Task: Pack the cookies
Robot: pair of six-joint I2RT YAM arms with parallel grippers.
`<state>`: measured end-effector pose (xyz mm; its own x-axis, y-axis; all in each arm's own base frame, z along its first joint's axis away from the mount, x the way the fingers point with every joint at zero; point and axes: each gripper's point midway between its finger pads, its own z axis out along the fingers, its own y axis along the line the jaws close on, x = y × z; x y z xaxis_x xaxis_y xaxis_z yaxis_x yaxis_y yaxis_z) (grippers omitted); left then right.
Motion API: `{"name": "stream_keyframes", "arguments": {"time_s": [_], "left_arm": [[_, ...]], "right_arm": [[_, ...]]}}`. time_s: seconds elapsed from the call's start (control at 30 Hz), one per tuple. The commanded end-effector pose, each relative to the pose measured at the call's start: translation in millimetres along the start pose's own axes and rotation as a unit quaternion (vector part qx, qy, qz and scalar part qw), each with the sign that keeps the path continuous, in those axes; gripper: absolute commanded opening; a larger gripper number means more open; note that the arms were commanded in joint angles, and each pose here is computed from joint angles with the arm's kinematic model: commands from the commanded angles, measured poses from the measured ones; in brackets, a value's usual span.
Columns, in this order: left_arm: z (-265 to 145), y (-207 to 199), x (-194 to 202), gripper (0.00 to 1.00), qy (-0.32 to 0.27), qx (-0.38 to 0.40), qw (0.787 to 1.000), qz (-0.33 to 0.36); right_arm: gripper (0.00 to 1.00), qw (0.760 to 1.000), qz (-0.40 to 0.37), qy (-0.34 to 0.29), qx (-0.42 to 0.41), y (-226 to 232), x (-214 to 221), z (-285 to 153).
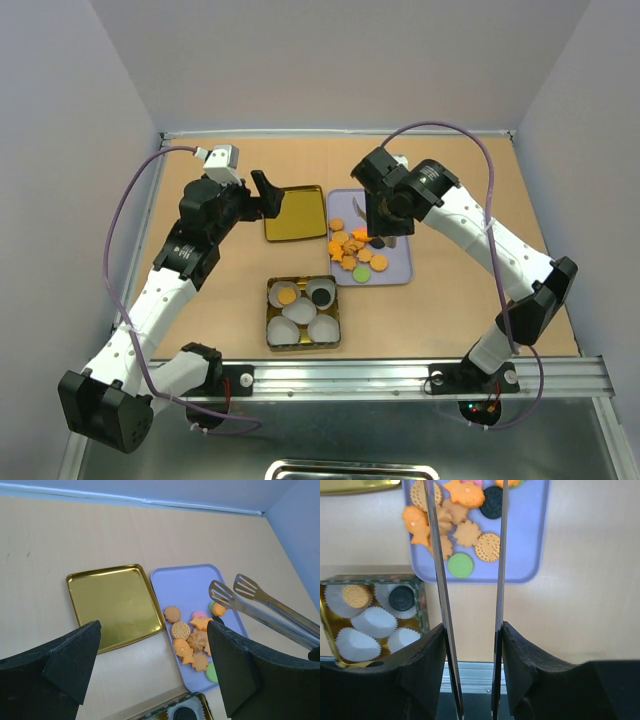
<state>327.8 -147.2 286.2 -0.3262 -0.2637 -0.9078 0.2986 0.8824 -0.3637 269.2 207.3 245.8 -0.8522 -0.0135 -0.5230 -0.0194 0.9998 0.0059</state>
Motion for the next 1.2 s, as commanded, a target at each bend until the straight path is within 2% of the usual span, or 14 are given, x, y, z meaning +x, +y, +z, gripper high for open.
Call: {"name": "stream_keyframes", "arguments": {"time_s": [0.0, 0.43, 0.77, 1.17], "left_arm": [[-3.8, -12.4, -14.3, 0.99, -0.024, 0.024, 0.999, 0.004], [-9.2, -5.9, -2.8, 0.99, -0.025, 0.018, 1.000, 0.003], [-13.8, -1.2, 0.8, 0.99, -0.028, 0.011, 0.999, 0.011], [-16.4, 2.3, 2.8, 0.99, -0.032, 0.005, 0.999, 0.015]], "right_arm": [[0.51, 0.999, -0.007, 0.013, 0.043, -25.2, 14.6, 2.8], [0.50, 0.994, 0.053, 0.053, 0.081, -40.6, 25.7, 29.9], [0.50, 0.991, 0.064, 0.076, 0.092, -42.3, 35.2, 47.5], [0.50, 0.991, 0.081, 0.090, 0.065, -31.6, 39.0, 68.6]]}}
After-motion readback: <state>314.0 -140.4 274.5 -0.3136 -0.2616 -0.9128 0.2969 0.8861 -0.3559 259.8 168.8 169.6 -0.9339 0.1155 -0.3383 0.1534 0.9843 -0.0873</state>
